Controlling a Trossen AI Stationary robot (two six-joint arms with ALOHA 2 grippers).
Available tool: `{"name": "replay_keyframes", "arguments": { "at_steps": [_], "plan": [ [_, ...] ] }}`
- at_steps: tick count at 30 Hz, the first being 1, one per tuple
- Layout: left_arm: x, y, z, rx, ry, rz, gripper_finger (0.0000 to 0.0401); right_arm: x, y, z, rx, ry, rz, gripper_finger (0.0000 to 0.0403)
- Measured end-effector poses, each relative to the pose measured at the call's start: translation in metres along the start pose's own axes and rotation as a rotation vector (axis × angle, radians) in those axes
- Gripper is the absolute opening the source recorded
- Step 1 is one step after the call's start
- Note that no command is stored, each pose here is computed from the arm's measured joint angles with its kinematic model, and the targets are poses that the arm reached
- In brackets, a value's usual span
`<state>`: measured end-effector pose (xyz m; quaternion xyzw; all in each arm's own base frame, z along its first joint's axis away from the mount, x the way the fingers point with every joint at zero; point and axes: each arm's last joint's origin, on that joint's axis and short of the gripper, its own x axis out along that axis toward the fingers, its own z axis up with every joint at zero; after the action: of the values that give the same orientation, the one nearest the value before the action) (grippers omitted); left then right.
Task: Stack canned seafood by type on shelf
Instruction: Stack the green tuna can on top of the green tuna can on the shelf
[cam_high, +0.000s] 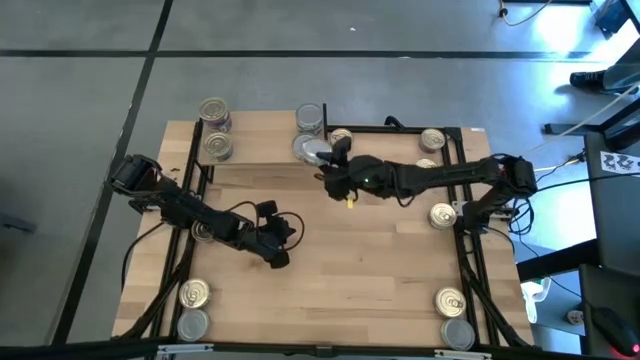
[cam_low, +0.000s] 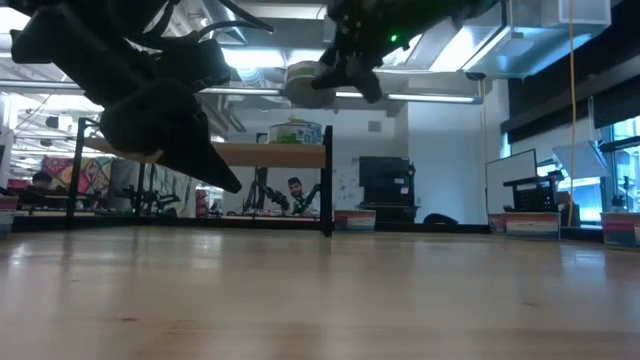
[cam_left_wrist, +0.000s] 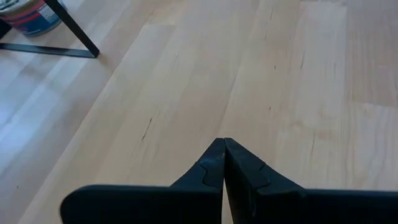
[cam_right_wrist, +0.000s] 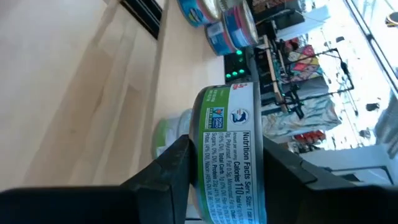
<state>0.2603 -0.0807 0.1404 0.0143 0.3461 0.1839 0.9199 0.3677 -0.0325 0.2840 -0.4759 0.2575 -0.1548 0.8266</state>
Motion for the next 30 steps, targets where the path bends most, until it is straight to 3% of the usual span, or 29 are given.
{"name": "replay_keyframes", "arguments": {
  "at_steps": [14,22,30],
  "plan": [
    [0.0,0.0,0.001,0.0,-0.002,-0.001,0.0004,0.057,-0.002,-0.015,0.015,0.065,0.0,0.0144],
    [0.0,0.0,0.001,0.008,-0.001,-0.001,0.0004,0.07,-0.005,-0.027,0.017,0.102,0.009,0.0144],
    [0.0,0.0,0.001,0.008,-0.002,-0.001,0.0004,0.069,-0.004,-0.028,0.014,0.126,0.007,0.0245]
  ]
}}
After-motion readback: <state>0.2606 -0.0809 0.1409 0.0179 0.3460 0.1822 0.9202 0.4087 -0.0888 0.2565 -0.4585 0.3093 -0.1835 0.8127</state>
